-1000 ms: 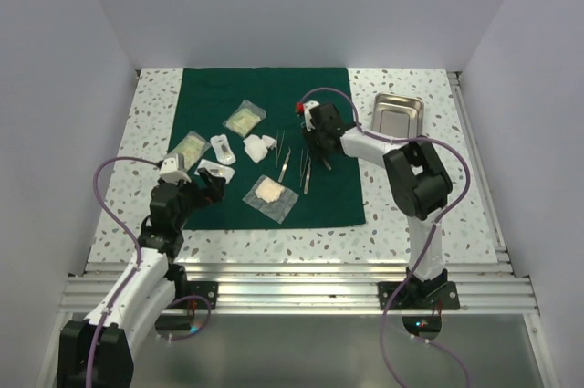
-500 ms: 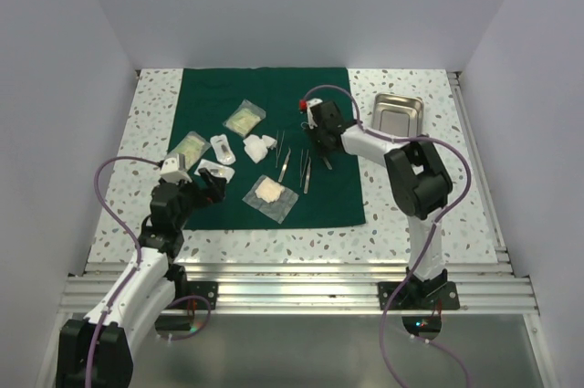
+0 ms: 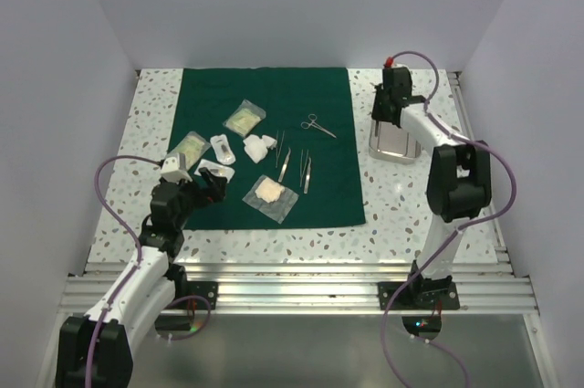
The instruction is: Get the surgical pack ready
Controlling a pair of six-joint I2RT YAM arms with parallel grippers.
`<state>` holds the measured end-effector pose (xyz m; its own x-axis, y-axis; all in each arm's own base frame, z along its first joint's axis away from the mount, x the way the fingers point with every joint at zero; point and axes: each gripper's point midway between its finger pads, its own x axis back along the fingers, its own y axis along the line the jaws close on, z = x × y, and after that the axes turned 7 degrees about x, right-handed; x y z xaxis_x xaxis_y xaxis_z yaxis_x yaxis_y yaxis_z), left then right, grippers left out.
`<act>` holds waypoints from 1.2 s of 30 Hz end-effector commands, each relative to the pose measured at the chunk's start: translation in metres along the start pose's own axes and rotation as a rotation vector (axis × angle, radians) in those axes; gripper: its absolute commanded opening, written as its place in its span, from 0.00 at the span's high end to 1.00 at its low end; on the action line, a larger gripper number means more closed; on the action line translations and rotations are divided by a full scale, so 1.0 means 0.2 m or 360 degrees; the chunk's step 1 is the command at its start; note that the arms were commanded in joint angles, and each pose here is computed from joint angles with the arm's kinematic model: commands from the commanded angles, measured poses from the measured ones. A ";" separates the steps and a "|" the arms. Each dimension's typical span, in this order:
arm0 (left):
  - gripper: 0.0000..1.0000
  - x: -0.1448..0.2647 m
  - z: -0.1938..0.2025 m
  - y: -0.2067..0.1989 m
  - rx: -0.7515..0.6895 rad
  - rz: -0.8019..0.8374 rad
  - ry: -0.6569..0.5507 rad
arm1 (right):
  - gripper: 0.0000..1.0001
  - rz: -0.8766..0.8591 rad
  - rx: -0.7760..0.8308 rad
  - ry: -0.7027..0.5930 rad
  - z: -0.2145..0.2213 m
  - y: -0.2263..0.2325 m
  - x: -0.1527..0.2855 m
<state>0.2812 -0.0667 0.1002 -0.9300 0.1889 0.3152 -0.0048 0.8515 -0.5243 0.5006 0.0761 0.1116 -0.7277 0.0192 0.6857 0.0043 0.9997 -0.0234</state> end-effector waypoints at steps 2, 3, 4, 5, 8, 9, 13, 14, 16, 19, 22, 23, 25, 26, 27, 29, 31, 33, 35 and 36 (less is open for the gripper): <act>0.00 -0.01 -0.11 -0.09 -0.0037 0.0094 -0.0098 | 0.92 0.0119 -0.0177 -0.0009 -0.08 -0.10 -0.07; 0.00 -0.01 -0.11 -0.09 -0.0037 0.0094 -0.0098 | 0.92 0.0143 -0.0185 0.0032 -0.04 -0.12 -0.12; 0.00 -0.01 -0.10 -0.08 -0.0037 0.0091 -0.0094 | 0.92 0.0148 -0.0196 0.0027 -0.05 -0.13 -0.14; 0.00 -0.02 -0.10 -0.09 -0.0037 0.0092 -0.0090 | 0.92 0.0172 -0.0207 0.0033 -0.04 -0.14 -0.16; 0.00 -0.02 -0.10 -0.09 -0.0037 0.0093 -0.0092 | 0.92 0.0236 -0.0217 0.0066 -0.01 -0.17 -0.24; 0.00 -0.02 -0.10 -0.09 -0.0038 0.0093 -0.0092 | 0.92 0.0253 -0.0215 0.0085 0.01 -0.17 -0.25; 0.00 -0.02 -0.10 -0.08 -0.0038 0.0088 -0.0093 | 0.90 0.0314 -0.0224 0.0150 0.11 -0.21 -0.32; 0.00 -0.02 -0.10 -0.08 -0.0038 0.0088 -0.0093 | 0.90 0.0318 -0.0222 0.0164 0.12 -0.22 -0.33; 0.00 -0.02 -0.10 -0.08 -0.0037 0.0086 -0.0091 | 0.89 0.0332 -0.0221 0.0185 0.15 -0.23 -0.35; 0.00 -0.02 -0.10 -0.09 -0.0038 0.0091 -0.0085 | 0.79 0.0332 -0.0218 0.0204 0.17 -0.24 -0.36; 0.00 -0.02 -0.10 -0.09 -0.0038 0.0090 -0.0088 | 0.64 0.0369 -0.0203 0.0163 0.11 -0.26 -0.31; 0.00 -0.02 -0.10 -0.09 -0.0038 0.0090 -0.0088 | 0.64 0.0376 -0.0196 0.0149 0.09 -0.27 -0.29; 0.00 -0.02 -0.10 -0.09 -0.0041 0.0090 -0.0088 | 0.60 0.0400 -0.0187 0.0061 -0.02 -0.29 -0.20; 0.00 -0.02 -0.10 -0.08 -0.0041 0.0089 -0.0086 | 0.59 0.0391 -0.0184 0.0038 -0.05 -0.29 -0.17; 0.00 -0.02 -0.10 -0.09 -0.0041 0.0090 -0.0088 | 0.59 0.0372 -0.0186 -0.0035 -0.14 -0.28 -0.09; 0.00 -0.02 -0.10 -0.09 -0.0039 0.0096 -0.0088 | 0.57 0.0310 -0.0106 -0.0107 -0.21 -0.22 -0.03; 0.00 -0.02 -0.10 -0.09 -0.0041 0.0094 -0.0086 | 0.55 0.0195 0.0006 -0.0176 -0.26 -0.09 0.04; 0.00 -0.02 -0.10 -0.09 -0.0042 0.0096 -0.0084 | 0.52 0.0052 0.0171 -0.0235 -0.29 0.04 0.06; 0.00 -0.02 -0.10 -0.09 -0.0042 0.0099 -0.0083 | 0.52 -0.0054 0.0335 -0.0256 -0.29 0.18 0.07; 0.00 -0.02 -0.10 -0.09 -0.0042 0.0097 -0.0084 | 0.52 -0.0151 0.0392 -0.0240 -0.27 0.26 0.06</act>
<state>0.2810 -0.0691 0.0961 -0.9236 0.1972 0.3289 -0.0044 0.8521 -0.5233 0.5272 0.0794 0.1381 -0.7774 0.0826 0.6236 0.0058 0.9923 -0.1241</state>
